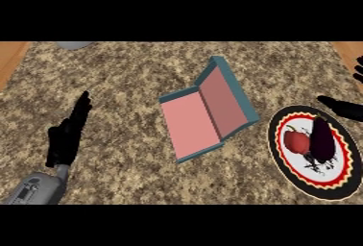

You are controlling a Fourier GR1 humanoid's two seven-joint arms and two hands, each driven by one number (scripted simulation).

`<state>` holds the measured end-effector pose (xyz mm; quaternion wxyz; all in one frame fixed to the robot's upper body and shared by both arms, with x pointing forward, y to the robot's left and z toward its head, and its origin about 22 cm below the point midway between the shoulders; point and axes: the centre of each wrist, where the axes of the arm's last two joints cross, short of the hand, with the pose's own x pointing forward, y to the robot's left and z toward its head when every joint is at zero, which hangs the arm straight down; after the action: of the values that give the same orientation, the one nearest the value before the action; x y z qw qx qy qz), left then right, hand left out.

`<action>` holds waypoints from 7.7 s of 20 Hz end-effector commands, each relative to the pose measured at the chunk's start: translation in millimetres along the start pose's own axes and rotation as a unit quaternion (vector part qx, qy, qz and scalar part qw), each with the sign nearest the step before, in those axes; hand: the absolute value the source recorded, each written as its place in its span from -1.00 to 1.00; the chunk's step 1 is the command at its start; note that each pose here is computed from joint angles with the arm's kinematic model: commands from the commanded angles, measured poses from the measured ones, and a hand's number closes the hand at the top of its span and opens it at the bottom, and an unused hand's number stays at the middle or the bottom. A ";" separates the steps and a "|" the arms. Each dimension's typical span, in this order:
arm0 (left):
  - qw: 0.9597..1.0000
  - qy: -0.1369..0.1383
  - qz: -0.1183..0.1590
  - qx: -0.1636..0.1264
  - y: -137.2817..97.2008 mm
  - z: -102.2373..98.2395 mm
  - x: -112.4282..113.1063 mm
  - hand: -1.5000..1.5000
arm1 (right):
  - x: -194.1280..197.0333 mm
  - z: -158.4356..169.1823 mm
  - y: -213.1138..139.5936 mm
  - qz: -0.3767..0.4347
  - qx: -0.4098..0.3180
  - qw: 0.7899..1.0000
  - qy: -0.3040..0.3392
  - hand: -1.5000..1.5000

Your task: Pick the eggplant from the plate and place it in the cardboard box

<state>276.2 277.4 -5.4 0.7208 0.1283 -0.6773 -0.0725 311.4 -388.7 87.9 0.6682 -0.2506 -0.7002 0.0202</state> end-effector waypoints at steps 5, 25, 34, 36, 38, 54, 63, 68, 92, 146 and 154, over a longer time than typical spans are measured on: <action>0.998 0.019 -0.052 0.009 12.0 26.3 -5.6 0.00 | -58.8 11.9 6.8 0.002 -0.186 0.982 -0.022 -1.00; 0.999 0.024 -0.045 0.019 20.2 24.4 -0.6 0.00 | 25.6 -8.8 -37.6 0.354 0.222 0.877 0.239 -1.00; 0.999 0.015 -0.044 0.014 5.5 26.4 14.8 0.00 | 8.7 6.6 25.4 0.376 0.196 0.861 0.280 -1.00; 0.999 0.018 -0.042 0.016 20.4 32.2 11.0 0.00 | 20.9 6.3 12.1 0.383 0.191 0.860 0.279 -1.00; 0.999 0.023 -0.045 0.017 24.6 30.4 10.7 0.00 | 6.4 -0.1 -5.0 0.383 0.197 0.851 0.302 -1.00; 0.998 0.020 -0.049 0.023 6.9 43.7 2.0 0.00 | -26.3 0.4 22.2 0.386 0.200 0.847 0.305 -1.00; 0.999 0.020 -0.047 0.019 21.1 40.4 8.8 0.00 | -38.6 12.6 34.6 0.381 0.197 0.851 0.303 -1.00; 0.999 0.021 -0.044 0.017 13.8 28.7 7.9 0.00 | -41.7 22.6 27.4 0.383 0.201 0.847 0.311 -1.00; 0.999 0.018 -0.039 0.032 13.4 34.5 -0.8 0.00 | -43.0 63.1 73.4 0.470 0.131 0.856 0.169 1.00; 0.999 0.021 -0.043 0.011 13.2 40.1 4.3 0.00 | 175.4 36.6 276.7 0.308 0.116 0.944 -0.015 1.00; 0.999 0.015 -0.042 0.012 1.8 31.3 4.3 0.00 | 131.5 14.0 303.0 0.252 0.107 0.962 0.006 -1.00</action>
<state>243.6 281.3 3.1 0.7251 0.1674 -0.6610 -0.0959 383.7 -71.5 112.6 0.6629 -0.3518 -0.5983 0.2809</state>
